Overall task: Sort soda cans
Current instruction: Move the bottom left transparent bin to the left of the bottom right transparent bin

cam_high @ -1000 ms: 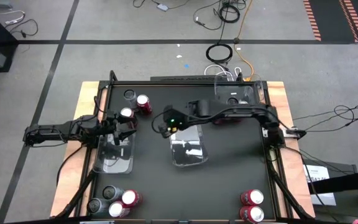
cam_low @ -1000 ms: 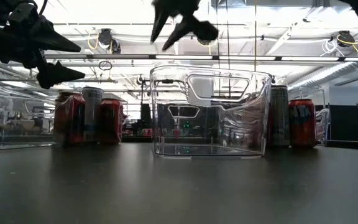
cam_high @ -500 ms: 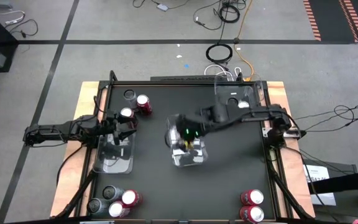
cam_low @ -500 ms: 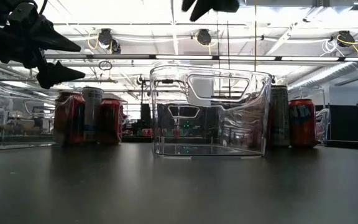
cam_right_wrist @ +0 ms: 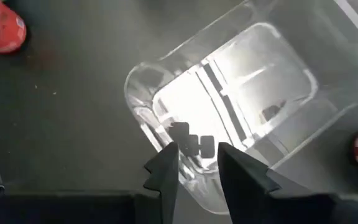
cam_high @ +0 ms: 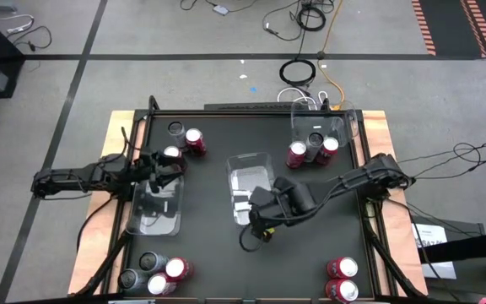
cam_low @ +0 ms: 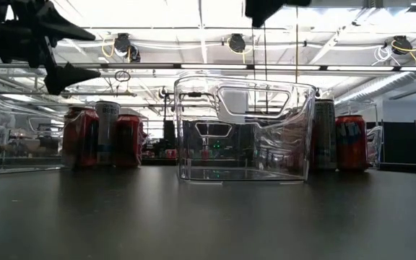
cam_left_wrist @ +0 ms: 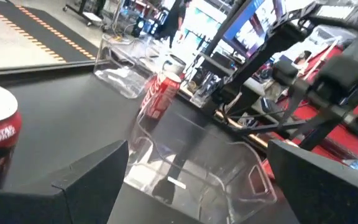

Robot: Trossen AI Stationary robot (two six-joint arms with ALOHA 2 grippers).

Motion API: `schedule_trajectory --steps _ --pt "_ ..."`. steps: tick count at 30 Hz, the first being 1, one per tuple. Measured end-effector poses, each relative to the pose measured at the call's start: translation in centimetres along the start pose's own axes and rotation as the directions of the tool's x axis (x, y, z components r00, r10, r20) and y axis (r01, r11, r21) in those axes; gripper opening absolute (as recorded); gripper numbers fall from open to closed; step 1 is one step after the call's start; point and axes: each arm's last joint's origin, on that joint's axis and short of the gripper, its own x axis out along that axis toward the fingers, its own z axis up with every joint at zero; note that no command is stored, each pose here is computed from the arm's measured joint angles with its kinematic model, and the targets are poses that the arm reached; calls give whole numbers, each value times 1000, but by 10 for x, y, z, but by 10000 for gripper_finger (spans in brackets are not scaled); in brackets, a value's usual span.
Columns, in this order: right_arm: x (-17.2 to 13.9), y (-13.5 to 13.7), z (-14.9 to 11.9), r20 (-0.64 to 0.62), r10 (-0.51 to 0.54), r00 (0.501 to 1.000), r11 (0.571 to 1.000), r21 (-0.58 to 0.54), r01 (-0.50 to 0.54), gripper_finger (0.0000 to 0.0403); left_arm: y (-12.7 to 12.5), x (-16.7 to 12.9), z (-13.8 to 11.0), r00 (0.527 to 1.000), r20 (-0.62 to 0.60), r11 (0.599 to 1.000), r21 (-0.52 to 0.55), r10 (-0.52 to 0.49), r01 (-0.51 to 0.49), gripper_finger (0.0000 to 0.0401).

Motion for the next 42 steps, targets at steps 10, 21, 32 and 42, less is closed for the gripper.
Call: schedule_trajectory --steps 10,21,32,42 --pt "21 -34 -44 231 276 933 950 81 -301 100 -13 -9 30 982 -92 983 95 165 -157 390" --pt "-8 -114 -105 340 299 892 939 61 -338 100 -49 18 85 830 -311 878 35 463 -477 390" --pt "-27 -178 -158 341 342 875 935 -28 -354 100 -105 91 70 548 -606 681 -14 577 -732 390" --pt "-46 -205 -175 384 389 838 921 -155 -357 100 -118 114 28 332 -765 504 -12 551 -864 390"
